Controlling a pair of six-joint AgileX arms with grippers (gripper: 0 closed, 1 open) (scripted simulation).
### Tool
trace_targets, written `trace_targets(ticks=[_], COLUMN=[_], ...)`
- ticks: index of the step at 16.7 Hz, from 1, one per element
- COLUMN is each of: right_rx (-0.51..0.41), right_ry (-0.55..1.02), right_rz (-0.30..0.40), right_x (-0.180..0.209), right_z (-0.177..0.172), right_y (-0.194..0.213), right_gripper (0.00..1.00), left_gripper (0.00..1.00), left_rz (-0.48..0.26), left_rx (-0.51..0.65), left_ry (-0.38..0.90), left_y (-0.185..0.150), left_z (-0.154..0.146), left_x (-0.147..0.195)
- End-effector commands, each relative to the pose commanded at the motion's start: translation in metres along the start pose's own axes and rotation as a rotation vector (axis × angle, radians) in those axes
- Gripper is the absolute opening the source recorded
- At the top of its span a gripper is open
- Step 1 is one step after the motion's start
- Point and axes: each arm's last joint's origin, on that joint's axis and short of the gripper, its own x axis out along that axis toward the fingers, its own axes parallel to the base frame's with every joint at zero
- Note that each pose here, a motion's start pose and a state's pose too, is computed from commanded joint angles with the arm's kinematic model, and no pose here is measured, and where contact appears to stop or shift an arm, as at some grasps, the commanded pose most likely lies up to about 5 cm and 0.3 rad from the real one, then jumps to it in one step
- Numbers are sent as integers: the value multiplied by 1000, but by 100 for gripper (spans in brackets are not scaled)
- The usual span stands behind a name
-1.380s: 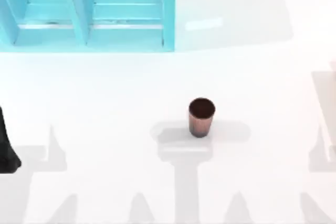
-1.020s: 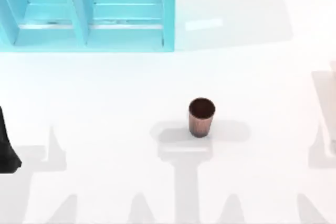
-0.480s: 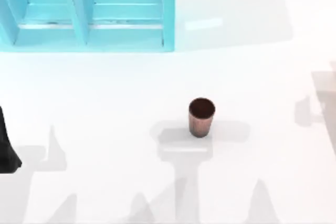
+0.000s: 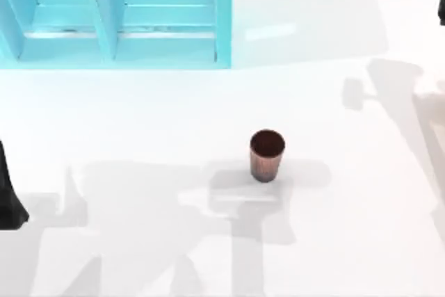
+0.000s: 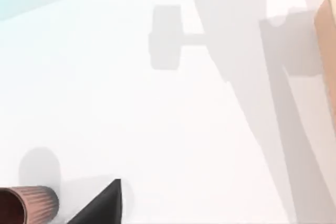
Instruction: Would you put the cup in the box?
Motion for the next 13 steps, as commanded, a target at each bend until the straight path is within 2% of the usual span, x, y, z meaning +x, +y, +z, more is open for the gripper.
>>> trace_targets(ticks=[5,13], right_rx=[-36,-154], right_ry=[269,506], right_rz=[-49,-117], right_x=[59,123], right_z=[22,-16], right_y=[71,166], right_gripper=[100,100], left_gripper=[100,100], left_rz=[0,0], left_rx=[0,0], left_ry=[0,0], left_y=[0,0], left_z=[0,0], left_x=[0,0])
